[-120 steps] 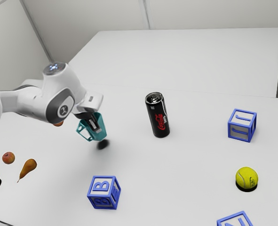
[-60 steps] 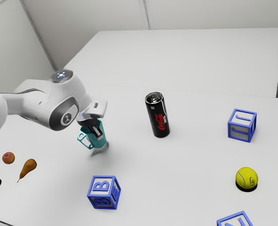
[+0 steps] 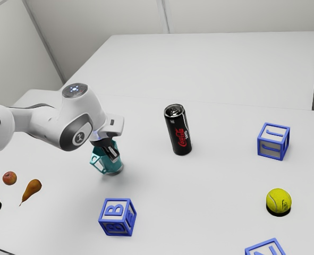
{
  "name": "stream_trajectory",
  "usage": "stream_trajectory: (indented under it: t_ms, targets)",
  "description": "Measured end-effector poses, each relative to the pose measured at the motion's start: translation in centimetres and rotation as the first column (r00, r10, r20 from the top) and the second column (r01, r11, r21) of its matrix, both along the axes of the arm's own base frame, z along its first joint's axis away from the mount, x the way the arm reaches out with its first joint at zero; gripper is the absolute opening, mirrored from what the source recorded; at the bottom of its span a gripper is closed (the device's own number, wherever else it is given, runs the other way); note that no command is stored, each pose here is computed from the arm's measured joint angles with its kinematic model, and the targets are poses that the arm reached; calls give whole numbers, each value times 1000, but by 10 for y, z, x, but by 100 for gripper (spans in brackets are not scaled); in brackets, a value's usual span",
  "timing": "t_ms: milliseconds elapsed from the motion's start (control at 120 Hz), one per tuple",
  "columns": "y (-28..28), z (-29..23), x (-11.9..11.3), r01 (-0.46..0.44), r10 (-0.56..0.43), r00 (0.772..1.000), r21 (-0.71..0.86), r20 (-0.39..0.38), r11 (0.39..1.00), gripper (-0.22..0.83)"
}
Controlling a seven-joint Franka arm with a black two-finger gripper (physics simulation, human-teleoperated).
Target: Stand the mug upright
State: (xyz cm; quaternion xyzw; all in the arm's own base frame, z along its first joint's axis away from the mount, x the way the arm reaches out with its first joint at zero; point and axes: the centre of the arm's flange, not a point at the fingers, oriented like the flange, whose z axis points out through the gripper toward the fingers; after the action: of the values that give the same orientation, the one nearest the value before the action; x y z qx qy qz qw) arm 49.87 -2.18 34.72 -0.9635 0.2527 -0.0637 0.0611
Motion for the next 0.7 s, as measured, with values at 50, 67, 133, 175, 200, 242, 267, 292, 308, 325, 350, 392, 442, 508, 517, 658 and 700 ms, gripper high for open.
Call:
stream_trajectory:
  t_ms: [50, 67, 133, 175, 200, 242, 267, 292, 308, 325, 350, 392, 442, 508, 517, 658, 700]
  targets:
    - [0, 0, 0, -7, 7, 1000, -1, 0, 1000, -15]
    - [0, 0, 0, -9, 9, 1000, -2, 0, 1000, -15]
    - [0, 0, 0, -15, 15, 1000, -6, -1, 1000, -10]
    - [0, 0, 0, -18, 18, 1000, -8, -1, 1000, -6]
    - [0, 0, 0, -19, 19, 1000, -9, -2, 1000, -4]
    - [0, 0, 0, -21, 21, 1000, -10, -2, 1000, 0]
    - [0, 0, 0, -22, 22, 1000, -10, -2, 1000, 3]
    - [0, 0, 0, -23, 23, 1000, -11, -2, 1000, 5]
    - [0, 0, 0, -24, 23, 1000, -11, -2, 1000, 7]
    - [0, 0, 0, -24, 24, 1000, -12, -3, 1000, 8]
    - [0, 0, 0, -25, 25, 1000, -12, -2, 1000, 11]
    - [0, 0, 0, -26, 26, 1000, -13, -2, 1000, 16]
    - [0, 2, 0, -28, 28, 1000, -13, 0, 1000, 21]
    - [0, 4, 1, -29, 29, 1000, -15, 4, 999, 28]
    - [0, 4, 1, -29, 29, 1000, -15, 5, 999, 28]
    - [1, 12, 2, -33, 33, 999, -19, 16, 999, 42]
    - [1, 15, 3, -35, 35, 999, -21, 22, 999, 46]
